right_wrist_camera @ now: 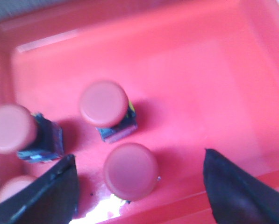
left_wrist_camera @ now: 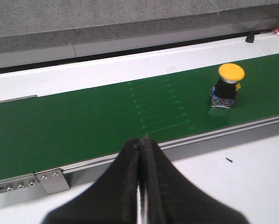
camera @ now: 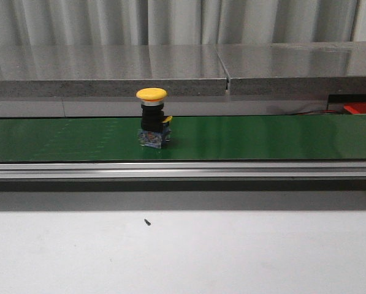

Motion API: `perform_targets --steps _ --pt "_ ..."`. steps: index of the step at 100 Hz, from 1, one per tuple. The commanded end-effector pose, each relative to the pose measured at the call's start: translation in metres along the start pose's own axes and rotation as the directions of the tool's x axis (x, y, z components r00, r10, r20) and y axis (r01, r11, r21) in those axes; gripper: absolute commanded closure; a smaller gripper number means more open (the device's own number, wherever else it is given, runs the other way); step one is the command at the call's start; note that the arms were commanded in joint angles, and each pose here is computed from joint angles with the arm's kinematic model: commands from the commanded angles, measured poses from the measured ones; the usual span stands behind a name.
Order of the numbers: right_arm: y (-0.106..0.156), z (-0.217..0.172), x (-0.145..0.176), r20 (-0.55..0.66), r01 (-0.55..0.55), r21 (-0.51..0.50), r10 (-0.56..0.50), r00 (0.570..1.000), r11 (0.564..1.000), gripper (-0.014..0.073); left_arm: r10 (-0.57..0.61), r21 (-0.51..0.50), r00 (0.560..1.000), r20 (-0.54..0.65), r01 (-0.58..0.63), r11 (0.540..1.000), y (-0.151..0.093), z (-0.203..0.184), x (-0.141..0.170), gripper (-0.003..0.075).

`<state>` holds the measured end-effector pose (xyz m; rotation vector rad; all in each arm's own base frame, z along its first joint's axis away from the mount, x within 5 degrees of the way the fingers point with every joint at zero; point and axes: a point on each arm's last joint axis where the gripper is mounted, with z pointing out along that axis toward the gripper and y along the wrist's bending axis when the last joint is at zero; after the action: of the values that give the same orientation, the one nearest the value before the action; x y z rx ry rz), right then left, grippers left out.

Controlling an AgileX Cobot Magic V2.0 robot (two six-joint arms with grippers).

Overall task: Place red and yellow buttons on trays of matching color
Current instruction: 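Lower the right gripper onto the yellow button on the belt and grasp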

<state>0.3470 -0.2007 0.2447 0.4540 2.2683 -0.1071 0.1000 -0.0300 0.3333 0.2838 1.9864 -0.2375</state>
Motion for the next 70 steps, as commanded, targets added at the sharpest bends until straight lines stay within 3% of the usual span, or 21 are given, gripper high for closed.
perform_targets --steps 1,32,53,70 --pt "0.008 -0.041 -0.028 0.158 0.034 0.031 -0.039 0.987 0.999 0.0036 -0.01 0.003 0.996 0.092 0.01 1.0 -0.001 -0.004 -0.014 0.0739" --pt "0.061 -0.092 -0.023 0.268 0.172 -0.015 -0.161 0.95 0.985 0.0036 -0.01 0.003 0.996 0.092 0.01 1.0 -0.001 -0.004 -0.014 0.0739" --pt "0.101 -0.119 -0.011 0.281 0.258 -0.118 -0.217 0.935 0.959 0.0036 -0.01 0.003 0.996 0.092 0.01 1.0 -0.001 -0.004 -0.014 0.0739" --pt "0.134 -0.135 -0.002 0.266 0.338 -0.233 -0.274 0.924 0.912 0.0036 -0.01 0.003 0.996 0.092 0.01 1.0 -0.001 -0.004 -0.014 0.0739"
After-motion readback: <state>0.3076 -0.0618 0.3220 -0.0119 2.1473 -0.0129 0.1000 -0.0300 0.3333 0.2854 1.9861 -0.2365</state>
